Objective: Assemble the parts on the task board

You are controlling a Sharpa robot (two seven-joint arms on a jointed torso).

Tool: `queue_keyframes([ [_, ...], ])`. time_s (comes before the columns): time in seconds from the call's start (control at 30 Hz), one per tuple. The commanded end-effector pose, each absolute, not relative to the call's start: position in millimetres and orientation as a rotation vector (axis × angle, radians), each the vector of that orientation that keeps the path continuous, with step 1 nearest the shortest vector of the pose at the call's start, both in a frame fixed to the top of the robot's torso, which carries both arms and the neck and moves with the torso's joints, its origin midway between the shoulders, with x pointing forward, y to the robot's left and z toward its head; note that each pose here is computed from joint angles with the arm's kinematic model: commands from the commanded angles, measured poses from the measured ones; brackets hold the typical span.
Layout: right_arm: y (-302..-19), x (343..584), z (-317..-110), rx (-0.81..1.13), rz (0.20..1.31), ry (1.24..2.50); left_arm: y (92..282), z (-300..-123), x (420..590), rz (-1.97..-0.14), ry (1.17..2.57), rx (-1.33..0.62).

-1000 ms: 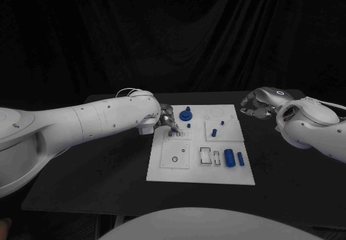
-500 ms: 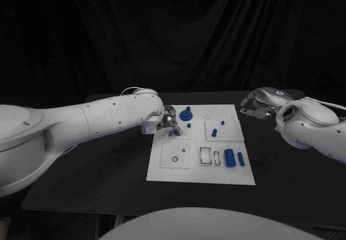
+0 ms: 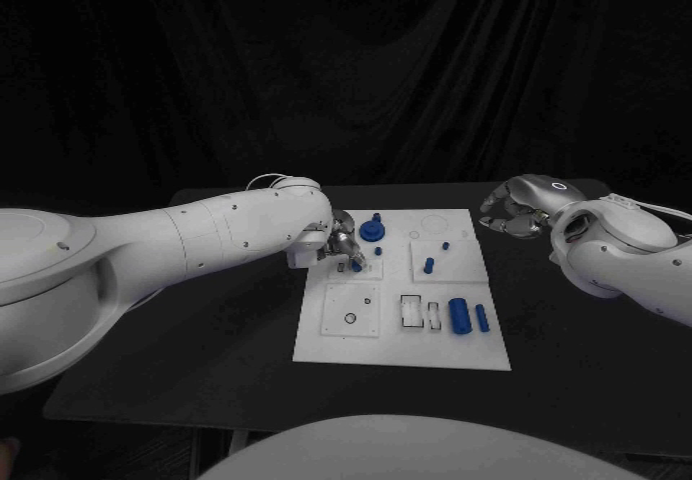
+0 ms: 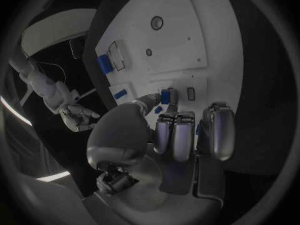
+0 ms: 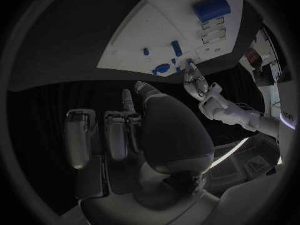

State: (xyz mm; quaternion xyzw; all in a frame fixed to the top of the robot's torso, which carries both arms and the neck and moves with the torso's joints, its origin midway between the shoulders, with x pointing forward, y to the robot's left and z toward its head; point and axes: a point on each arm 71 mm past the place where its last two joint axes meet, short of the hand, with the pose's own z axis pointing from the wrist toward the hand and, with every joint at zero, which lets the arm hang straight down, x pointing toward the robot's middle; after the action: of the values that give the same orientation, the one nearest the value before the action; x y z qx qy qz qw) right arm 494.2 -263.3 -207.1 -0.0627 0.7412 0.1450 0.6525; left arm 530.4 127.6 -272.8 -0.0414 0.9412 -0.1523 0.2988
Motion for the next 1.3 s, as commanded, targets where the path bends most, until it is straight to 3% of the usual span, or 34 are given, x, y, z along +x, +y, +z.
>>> queue_keyframes([
  [0.03,-264.3,493.9,-208.2,-0.134,0.314,1.69,124.9,-271.8,531.1,-0.416,2.49,-0.129],
  [0.83,-264.6,494.3,-208.8,-0.132,0.307,1.696,130.2,-278.0,529.6,-0.338,2.546,-0.124],
  [1.3,-263.6,494.6,-209.0,-0.134,0.307,1.698,127.2,-280.1,529.6,-0.381,2.513,-0.139],
])
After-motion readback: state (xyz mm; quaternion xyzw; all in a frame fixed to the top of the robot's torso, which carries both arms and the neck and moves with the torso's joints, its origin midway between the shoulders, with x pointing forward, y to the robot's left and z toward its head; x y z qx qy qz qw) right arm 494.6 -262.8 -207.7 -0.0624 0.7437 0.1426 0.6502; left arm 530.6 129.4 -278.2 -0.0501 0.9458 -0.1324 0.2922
